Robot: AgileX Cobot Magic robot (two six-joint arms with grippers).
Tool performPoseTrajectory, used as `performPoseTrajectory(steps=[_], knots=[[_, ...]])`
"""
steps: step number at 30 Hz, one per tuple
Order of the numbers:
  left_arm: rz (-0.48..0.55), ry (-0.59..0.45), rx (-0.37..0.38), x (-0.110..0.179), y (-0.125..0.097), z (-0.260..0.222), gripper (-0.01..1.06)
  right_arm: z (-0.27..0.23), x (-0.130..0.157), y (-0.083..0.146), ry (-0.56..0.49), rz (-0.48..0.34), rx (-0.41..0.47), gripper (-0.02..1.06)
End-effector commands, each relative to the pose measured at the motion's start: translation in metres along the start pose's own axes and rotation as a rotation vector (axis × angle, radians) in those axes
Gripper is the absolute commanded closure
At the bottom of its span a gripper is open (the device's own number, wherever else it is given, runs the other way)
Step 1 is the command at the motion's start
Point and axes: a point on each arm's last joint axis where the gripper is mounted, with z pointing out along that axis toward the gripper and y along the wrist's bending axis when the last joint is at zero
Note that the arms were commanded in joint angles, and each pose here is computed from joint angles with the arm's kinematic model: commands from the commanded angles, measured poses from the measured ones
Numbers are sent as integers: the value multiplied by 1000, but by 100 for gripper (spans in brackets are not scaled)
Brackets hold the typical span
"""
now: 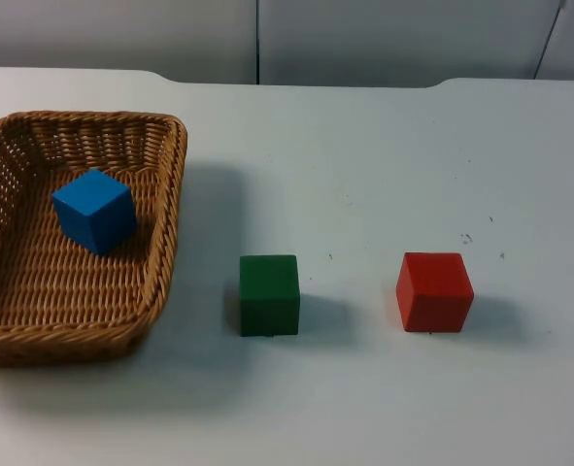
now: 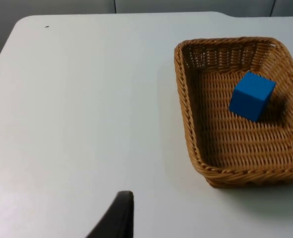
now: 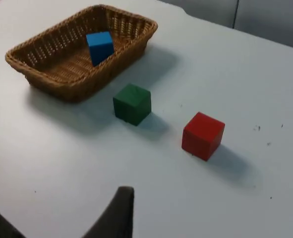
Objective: Pick up the basket with the left hand and place the blue cube into the basket with the right hand.
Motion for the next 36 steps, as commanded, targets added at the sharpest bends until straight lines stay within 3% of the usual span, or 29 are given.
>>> performPoseTrajectory(steps=[1,36], knots=[[-5,-11,5,0,-1,0,0,3,3,0,15,-14,5,0],[-5,-11,5,0,-1,0,0,3,4,1,16,-31,-7,-1]])
